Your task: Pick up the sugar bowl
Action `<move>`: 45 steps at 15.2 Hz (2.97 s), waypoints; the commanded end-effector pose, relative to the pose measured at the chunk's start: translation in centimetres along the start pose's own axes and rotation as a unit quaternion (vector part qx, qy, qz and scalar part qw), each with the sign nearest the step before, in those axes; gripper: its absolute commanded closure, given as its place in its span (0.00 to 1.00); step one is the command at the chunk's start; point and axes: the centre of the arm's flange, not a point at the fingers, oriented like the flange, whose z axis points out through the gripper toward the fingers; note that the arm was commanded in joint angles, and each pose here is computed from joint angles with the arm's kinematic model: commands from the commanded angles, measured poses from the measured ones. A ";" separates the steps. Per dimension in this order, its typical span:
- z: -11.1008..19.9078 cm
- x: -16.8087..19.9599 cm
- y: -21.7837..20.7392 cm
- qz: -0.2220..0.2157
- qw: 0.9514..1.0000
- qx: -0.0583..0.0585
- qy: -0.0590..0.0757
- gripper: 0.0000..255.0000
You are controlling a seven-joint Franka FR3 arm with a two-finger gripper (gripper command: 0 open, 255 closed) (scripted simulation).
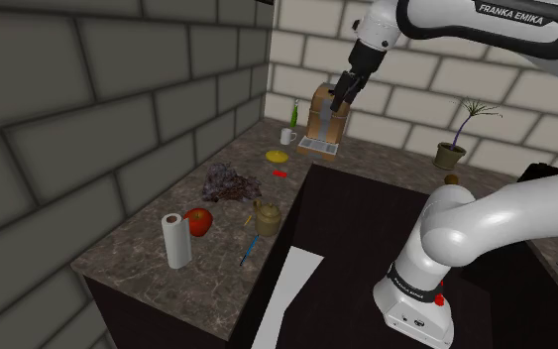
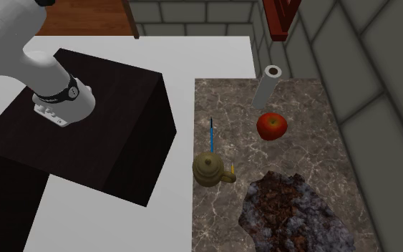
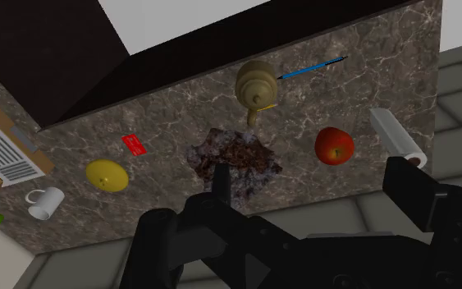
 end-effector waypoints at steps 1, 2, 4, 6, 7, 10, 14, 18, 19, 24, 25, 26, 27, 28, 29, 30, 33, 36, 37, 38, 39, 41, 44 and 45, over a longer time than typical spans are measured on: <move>0.0 0.0 0.0 0.000 1.000 0.000 0.000 0.00; 1.2 0.5 0.1 0.000 1.000 0.001 -0.002 0.00; 3.7 1.5 0.3 -0.001 1.000 0.004 -0.007 0.00; 6.2 2.5 0.5 -0.002 1.000 0.006 -0.011 0.00; 7.5 3.0 0.6 -0.002 1.000 0.008 -0.014 0.00; 11.3 4.4 0.9 -0.003 1.000 0.011 -0.021 0.00; 16.3 6.2 1.1 -0.004 0.999 0.017 -0.030 0.00; 21.4 8.0 1.4 -0.005 0.999 0.022 -0.039 0.00; 22.7 8.4 1.4 -0.006 0.999 0.023 -0.041 0.00; 29.2 10.4 1.6 -0.007 0.998 0.029 -0.052 0.00; 30.5 10.7 1.6 -0.007 0.998 0.030 -0.055 0.00; 31.7 11.1 1.7 -0.008 0.998 0.032 -0.057 0.00; 33.0 11.5 1.7 -0.008 0.998 0.033 -0.059 0.00; 34.3 11.8 1.7 -0.008 0.997 0.034 -0.062 0.00; 35.6 12.2 1.7 -0.009 0.997 0.036 -0.064 0.00; 36.9 12.6 1.7 -0.009 0.997 0.037 -0.066 0.00; 40.9 13.6 1.7 -0.010 0.996 0.041 -0.073 0.00; 44.8 14.5 1.7 -0.011 0.996 0.044 -0.080 0.00; 46.1 14.9 1.7 -0.011 0.996 0.046 -0.082 0.00; 47.4 15.2 1.7 -0.011 0.995 0.047 -0.084 0.00; 48.7 15.5 1.7 -0.012 0.995 0.048 -0.087 0.00; 51.4 16.0 1.6 -0.012 0.994 0.051 -0.091 0.00; 55.1 16.8 1.5 -0.013 0.994 0.054 -0.098 0.00; 55.7 16.7 1.5 -0.013 0.994 0.054 -0.098 0.00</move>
